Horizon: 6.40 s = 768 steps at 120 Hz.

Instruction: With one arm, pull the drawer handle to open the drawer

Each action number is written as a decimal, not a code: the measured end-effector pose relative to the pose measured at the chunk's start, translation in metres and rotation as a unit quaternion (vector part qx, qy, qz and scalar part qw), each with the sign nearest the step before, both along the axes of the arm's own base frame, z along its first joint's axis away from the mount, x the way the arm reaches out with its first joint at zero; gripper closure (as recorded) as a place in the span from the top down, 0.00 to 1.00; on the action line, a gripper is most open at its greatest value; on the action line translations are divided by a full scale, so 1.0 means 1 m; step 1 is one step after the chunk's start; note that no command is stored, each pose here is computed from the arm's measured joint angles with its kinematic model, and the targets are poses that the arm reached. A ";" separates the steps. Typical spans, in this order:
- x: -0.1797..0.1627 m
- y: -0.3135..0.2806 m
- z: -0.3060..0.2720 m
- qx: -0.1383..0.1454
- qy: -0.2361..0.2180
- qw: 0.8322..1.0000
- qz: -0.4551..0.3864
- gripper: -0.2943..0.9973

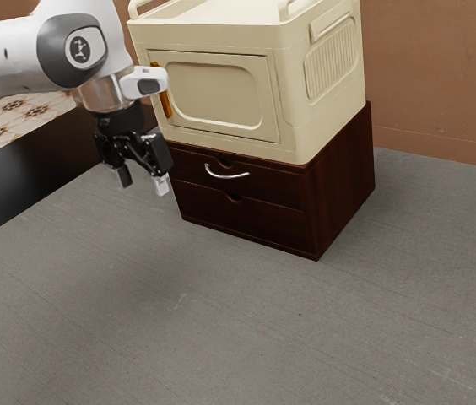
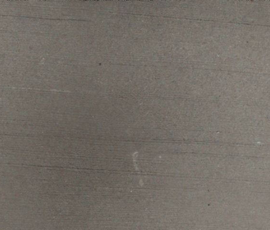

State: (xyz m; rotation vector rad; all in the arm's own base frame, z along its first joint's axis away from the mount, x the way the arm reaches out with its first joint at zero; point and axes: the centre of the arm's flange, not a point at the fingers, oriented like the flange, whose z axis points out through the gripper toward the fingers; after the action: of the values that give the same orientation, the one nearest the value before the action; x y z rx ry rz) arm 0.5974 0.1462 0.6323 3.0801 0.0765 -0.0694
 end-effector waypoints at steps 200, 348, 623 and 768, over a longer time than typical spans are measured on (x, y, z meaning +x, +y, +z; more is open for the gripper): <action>0.032 0.015 -0.018 0.017 -0.076 0.787 -0.613 0.77; 0.045 -0.036 -0.056 0.140 -0.196 0.723 -0.648 0.77; 0.046 -0.034 -0.087 0.173 -0.221 0.715 -0.640 0.49; 0.047 -0.042 -0.079 0.161 -0.218 0.713 -0.647 0.18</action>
State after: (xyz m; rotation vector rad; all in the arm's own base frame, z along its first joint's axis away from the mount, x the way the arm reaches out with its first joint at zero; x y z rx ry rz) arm 0.6448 0.1044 0.5532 2.5673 -2.1958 0.6500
